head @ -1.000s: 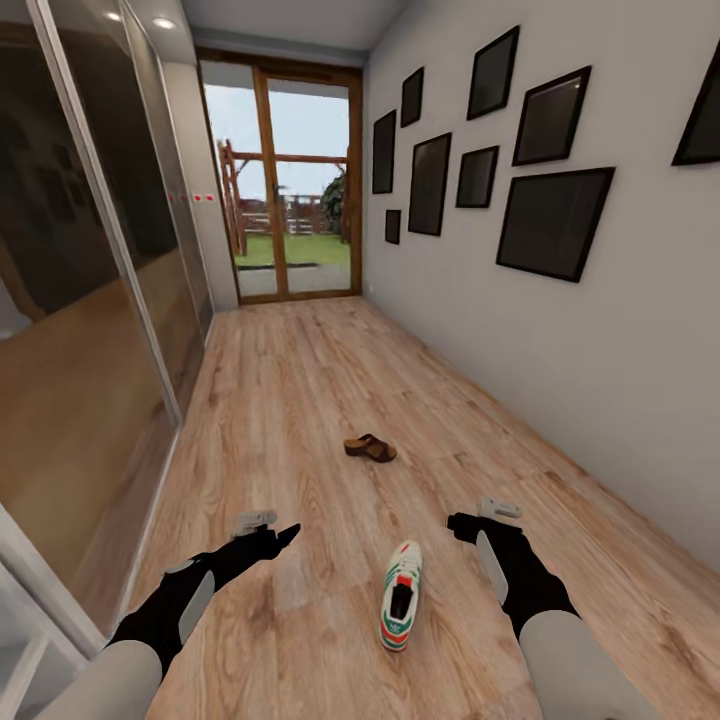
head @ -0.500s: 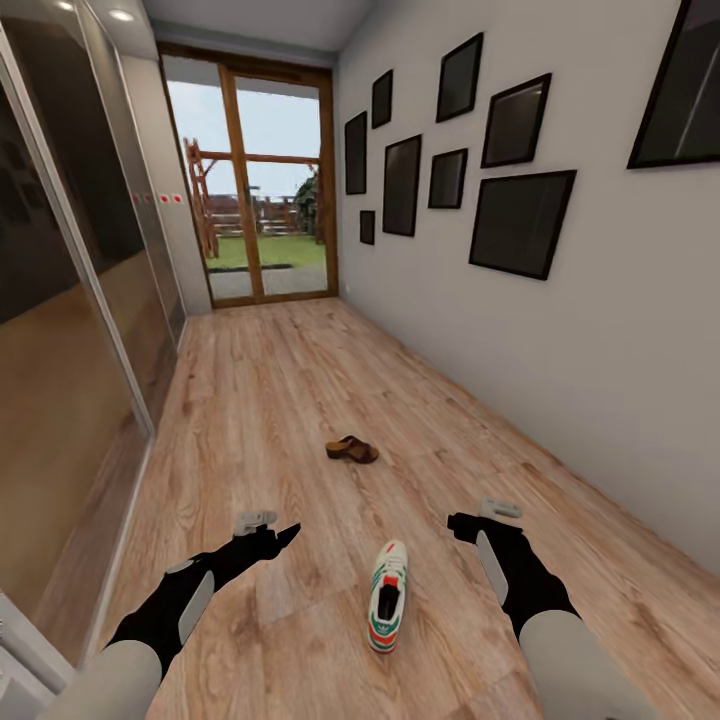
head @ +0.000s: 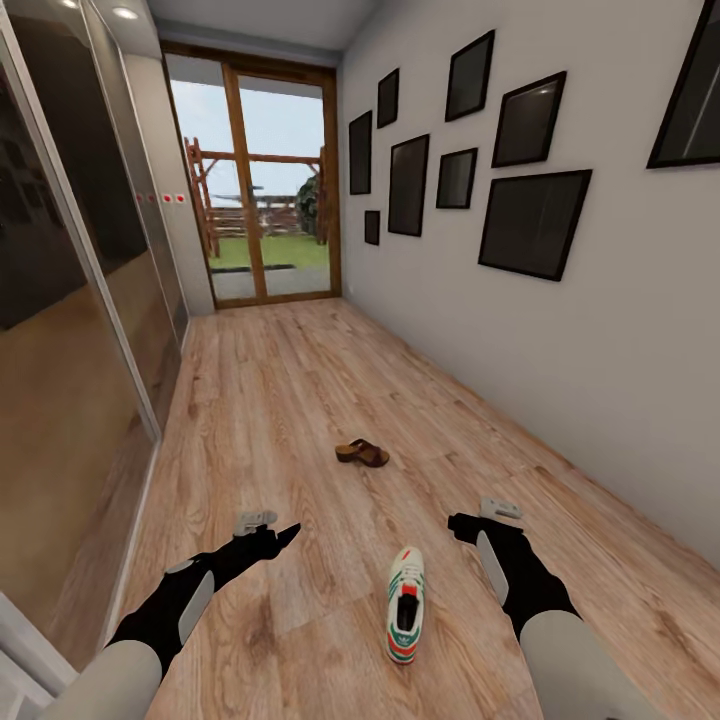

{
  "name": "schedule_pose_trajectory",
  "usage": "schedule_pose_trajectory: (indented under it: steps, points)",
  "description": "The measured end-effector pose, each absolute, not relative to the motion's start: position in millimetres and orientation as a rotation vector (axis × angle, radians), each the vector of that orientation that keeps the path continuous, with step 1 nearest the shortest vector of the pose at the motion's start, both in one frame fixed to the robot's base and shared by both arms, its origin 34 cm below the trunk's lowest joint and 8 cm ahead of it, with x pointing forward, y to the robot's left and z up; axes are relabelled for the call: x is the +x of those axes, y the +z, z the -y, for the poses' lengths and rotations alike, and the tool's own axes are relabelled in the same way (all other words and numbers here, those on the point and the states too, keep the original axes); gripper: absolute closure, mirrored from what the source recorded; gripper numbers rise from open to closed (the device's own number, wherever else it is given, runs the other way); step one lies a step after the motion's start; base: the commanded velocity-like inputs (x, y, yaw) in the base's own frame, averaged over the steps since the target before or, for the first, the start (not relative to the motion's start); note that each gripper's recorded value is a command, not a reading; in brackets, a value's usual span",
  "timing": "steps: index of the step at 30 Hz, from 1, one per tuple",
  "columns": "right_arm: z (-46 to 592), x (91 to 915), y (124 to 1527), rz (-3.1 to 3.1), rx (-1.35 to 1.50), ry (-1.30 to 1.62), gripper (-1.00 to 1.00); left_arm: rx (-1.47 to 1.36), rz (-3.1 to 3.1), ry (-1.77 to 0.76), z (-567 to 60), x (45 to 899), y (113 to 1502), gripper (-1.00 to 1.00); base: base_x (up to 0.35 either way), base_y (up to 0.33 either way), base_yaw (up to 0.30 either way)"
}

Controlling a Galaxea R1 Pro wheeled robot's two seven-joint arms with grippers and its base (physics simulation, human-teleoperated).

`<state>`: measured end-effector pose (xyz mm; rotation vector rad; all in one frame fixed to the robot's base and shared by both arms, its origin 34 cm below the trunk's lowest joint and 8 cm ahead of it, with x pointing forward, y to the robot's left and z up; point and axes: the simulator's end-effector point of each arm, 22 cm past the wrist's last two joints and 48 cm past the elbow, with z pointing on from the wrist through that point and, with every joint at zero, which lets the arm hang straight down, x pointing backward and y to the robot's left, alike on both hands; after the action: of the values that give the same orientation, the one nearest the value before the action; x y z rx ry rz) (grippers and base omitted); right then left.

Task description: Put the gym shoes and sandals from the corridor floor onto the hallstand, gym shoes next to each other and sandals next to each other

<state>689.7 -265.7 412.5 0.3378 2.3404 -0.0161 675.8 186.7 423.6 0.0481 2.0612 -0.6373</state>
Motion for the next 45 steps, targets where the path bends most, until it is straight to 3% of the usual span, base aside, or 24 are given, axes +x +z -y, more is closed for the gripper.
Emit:
schedule_pose_trajectory:
  steps: [33, 45]
  points:
    - [266.1, 690.0, 413.1, -2.339, 0.335, -0.020, -1.00, 0.047, -2.061, -0.638, -186.5, 675.8, 423.7, -1.00, 0.045, 0.024, 0.000]
    - [266.1, 690.0, 413.3, -2.339, 0.335, -0.020, -1.00, 0.047, -2.061, -0.637, -186.8, 675.8, 423.8, -1.00, 0.226, 0.069, 0.000]
